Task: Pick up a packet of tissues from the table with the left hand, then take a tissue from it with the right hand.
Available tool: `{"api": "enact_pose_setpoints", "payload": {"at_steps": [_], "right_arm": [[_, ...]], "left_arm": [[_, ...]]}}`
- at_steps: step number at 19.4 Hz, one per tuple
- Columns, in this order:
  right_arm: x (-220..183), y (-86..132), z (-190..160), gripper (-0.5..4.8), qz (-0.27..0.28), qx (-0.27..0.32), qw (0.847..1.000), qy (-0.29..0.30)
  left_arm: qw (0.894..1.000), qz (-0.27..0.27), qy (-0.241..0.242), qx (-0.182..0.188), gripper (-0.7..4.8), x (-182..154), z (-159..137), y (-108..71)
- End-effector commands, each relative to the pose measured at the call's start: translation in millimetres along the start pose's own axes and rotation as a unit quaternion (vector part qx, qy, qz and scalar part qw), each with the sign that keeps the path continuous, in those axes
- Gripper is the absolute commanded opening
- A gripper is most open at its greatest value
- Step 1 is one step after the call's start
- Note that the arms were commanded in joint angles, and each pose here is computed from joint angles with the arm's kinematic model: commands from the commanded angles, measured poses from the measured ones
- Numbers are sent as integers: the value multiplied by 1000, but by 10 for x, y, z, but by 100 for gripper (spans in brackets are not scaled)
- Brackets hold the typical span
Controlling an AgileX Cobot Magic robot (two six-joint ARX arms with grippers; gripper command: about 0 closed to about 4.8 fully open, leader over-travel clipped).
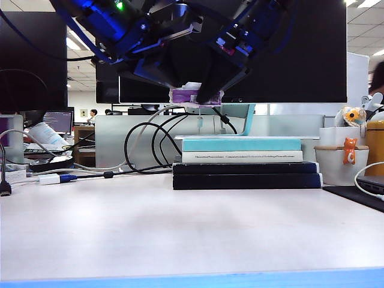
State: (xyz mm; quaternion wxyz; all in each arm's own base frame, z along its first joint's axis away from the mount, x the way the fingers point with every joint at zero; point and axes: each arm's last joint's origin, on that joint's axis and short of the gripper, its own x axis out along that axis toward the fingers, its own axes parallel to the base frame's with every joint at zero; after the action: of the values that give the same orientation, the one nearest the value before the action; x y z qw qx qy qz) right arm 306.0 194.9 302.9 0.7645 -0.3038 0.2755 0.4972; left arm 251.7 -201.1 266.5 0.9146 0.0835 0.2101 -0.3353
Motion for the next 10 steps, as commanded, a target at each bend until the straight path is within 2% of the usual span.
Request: {"api": "enact_pose_setpoints", "payload": {"at_steps": [1,2,10], "right_arm": [[-97,-4,121,-1,-6,-19,999,-49],[-97,-4,121,-1,-6,-18,999,-49],[-93,-1,106,-1,-9,-6,999,-38]], "left_arm": [[999,-10,33,6,12,27,-88,-9],[999,-10,32,11,-8,27,-86,-9],[999,-29,24,12,-6,1,-60,-21]]}}
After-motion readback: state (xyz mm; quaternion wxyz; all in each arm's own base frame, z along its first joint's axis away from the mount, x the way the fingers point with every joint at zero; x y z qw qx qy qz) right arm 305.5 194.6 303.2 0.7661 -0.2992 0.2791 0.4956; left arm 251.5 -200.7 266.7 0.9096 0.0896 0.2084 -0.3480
